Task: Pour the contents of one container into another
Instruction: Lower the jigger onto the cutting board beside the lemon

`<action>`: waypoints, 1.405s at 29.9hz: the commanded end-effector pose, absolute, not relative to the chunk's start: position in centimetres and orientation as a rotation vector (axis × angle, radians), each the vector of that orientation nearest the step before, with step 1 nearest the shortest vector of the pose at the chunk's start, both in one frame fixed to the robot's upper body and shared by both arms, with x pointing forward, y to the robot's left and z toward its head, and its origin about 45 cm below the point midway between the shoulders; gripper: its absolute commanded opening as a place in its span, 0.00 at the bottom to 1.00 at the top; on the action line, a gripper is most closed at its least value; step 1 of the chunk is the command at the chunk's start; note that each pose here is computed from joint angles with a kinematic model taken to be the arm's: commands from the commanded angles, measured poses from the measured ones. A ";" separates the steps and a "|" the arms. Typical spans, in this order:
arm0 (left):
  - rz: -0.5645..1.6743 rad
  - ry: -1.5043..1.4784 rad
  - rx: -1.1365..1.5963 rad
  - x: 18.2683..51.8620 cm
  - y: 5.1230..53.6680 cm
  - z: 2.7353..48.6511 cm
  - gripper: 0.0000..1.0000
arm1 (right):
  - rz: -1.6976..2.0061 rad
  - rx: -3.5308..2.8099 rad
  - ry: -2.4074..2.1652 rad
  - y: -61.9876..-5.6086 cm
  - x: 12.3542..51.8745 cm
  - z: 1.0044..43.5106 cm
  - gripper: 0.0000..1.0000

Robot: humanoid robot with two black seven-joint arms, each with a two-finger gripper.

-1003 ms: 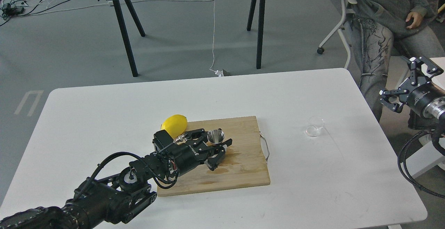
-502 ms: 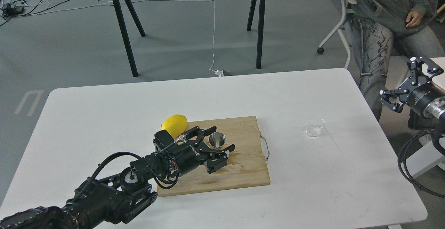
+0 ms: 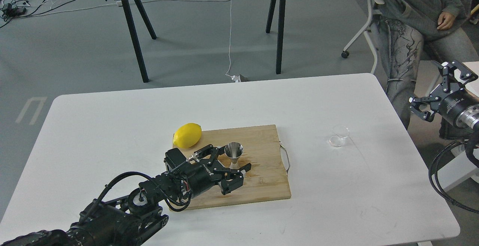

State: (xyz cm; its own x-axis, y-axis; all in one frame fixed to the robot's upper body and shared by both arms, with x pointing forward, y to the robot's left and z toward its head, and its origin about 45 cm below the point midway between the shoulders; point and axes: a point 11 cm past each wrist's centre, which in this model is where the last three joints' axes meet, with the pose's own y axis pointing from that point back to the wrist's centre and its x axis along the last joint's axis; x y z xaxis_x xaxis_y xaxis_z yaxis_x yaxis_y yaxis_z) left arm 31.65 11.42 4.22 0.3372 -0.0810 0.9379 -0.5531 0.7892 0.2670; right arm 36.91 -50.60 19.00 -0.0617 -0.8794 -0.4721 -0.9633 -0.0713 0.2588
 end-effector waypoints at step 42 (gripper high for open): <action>0.352 -1.152 0.651 30.1 13.7 2.9 0.94 | 0.816 -2.034 2.037 -50.8 36.5 18.6 1.00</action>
